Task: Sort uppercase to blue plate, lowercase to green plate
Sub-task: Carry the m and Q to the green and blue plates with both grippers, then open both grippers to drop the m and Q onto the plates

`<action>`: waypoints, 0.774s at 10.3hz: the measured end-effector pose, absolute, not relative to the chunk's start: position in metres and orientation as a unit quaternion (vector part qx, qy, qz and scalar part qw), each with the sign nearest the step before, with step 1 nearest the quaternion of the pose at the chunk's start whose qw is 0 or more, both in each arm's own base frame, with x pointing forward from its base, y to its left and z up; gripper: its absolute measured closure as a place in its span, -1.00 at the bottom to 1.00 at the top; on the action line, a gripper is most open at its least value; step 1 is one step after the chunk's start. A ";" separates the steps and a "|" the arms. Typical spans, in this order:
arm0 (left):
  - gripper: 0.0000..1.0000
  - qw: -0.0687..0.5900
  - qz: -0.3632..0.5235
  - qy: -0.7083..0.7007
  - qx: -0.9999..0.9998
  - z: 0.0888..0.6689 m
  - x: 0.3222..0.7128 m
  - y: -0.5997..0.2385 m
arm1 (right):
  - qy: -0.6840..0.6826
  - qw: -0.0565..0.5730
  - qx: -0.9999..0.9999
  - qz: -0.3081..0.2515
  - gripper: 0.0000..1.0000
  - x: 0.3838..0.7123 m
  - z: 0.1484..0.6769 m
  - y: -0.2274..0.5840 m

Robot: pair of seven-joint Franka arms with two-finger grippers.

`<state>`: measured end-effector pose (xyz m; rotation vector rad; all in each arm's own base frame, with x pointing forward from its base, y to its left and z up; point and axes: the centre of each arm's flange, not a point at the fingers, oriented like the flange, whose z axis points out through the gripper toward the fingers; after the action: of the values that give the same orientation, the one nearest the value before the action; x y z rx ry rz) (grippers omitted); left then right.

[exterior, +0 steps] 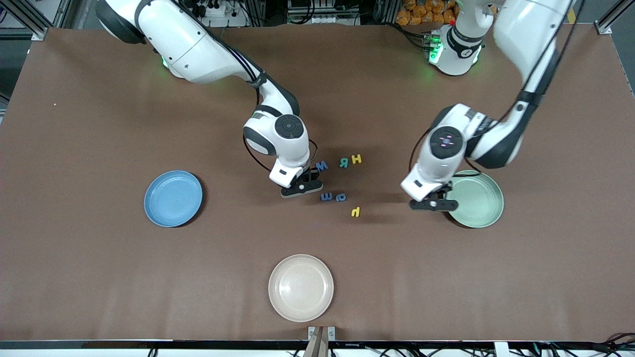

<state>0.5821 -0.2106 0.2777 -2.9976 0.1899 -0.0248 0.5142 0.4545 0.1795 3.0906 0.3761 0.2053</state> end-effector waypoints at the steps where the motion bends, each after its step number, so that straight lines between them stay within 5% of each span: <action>1: 0.45 0.068 -0.002 0.075 -0.995 0.277 0.590 -0.183 | 0.115 0.014 0.991 0.064 0.28 0.519 0.180 0.449; 8: 0.44 0.053 0.043 0.061 -0.996 0.230 0.598 -0.082 | 0.041 0.064 0.997 -0.033 0.28 0.599 0.296 0.299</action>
<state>0.5979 -0.0817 0.2303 -3.0267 0.1858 0.1295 0.5991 0.2987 0.2957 3.0086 0.1237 -0.1005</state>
